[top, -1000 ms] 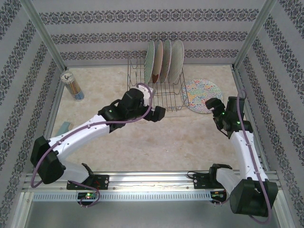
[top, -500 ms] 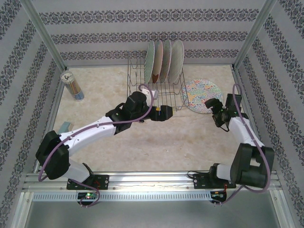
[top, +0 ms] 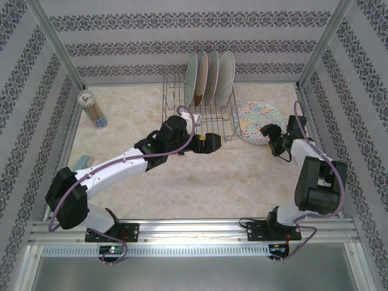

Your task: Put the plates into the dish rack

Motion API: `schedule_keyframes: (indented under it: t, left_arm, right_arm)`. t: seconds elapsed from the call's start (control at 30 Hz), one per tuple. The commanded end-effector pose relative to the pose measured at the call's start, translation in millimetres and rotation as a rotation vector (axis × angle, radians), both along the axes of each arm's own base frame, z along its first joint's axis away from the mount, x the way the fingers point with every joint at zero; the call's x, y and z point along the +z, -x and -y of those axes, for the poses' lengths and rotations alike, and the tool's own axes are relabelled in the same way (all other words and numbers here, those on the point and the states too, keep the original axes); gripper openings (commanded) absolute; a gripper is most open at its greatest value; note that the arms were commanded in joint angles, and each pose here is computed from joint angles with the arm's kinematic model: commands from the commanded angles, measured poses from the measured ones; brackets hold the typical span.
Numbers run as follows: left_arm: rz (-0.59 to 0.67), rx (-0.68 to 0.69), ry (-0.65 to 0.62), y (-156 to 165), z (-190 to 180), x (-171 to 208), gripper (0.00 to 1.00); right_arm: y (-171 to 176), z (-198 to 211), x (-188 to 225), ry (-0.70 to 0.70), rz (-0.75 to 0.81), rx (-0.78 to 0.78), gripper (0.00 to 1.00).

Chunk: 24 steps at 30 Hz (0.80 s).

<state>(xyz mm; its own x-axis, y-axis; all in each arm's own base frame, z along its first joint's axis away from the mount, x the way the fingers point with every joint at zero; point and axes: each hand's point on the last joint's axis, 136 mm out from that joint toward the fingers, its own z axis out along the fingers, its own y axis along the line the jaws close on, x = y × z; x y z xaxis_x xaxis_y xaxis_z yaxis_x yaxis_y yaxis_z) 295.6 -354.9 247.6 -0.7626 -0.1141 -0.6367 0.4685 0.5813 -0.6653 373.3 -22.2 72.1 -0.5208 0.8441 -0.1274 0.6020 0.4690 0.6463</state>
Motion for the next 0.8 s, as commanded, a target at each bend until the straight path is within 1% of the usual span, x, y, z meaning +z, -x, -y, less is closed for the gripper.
schedule_keyframes:
  t: [0.0, 0.77]
  left_arm:
    - [0.03, -0.029, -0.001, 0, 6, 10, 1.0]
    - [0.008, -0.022, -0.005, -14, 10, 2, 1.0]
  right_arm:
    - [-11, 6, 6, 0.007, 0.037, -0.007, 0.75]
    - [-21, 17, -15, -0.003, 0.007, -0.019, 0.74]
